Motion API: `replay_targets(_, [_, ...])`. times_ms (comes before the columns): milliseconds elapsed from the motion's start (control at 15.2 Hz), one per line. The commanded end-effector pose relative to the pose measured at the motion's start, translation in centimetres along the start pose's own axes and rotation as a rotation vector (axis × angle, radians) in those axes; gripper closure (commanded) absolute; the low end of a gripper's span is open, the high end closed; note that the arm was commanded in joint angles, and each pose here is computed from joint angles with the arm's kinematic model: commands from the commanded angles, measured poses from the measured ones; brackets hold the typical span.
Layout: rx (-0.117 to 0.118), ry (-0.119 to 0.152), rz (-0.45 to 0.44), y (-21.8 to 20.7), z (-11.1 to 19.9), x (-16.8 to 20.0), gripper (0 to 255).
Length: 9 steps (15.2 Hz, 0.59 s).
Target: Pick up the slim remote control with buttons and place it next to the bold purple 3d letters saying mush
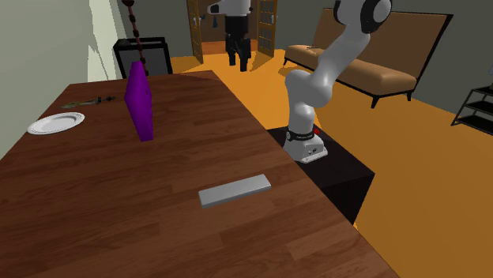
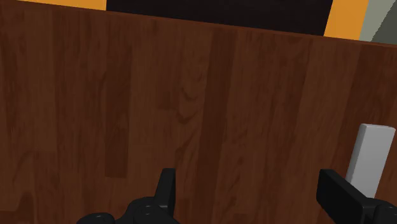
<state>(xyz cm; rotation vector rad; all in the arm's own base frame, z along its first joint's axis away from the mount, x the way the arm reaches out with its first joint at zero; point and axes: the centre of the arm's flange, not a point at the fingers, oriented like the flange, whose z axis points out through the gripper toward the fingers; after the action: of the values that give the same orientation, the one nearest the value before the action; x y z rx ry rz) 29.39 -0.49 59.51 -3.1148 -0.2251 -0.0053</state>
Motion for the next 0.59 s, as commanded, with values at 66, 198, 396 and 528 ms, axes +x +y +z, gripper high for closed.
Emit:
replay_targets(66, [-0.001,-0.001,0.003,-1.0,0.7,0.5,0])
replay_targets(198, [-0.003,-0.002,0.010,-3.0,2.2,1.4,0])
replay_targets(396, [-0.005,-0.004,0.020,-6.0,4.5,2.8,0])
replay_targets(528, [-0.007,-0.005,0.027,-8.0,6.0,3.8,0])
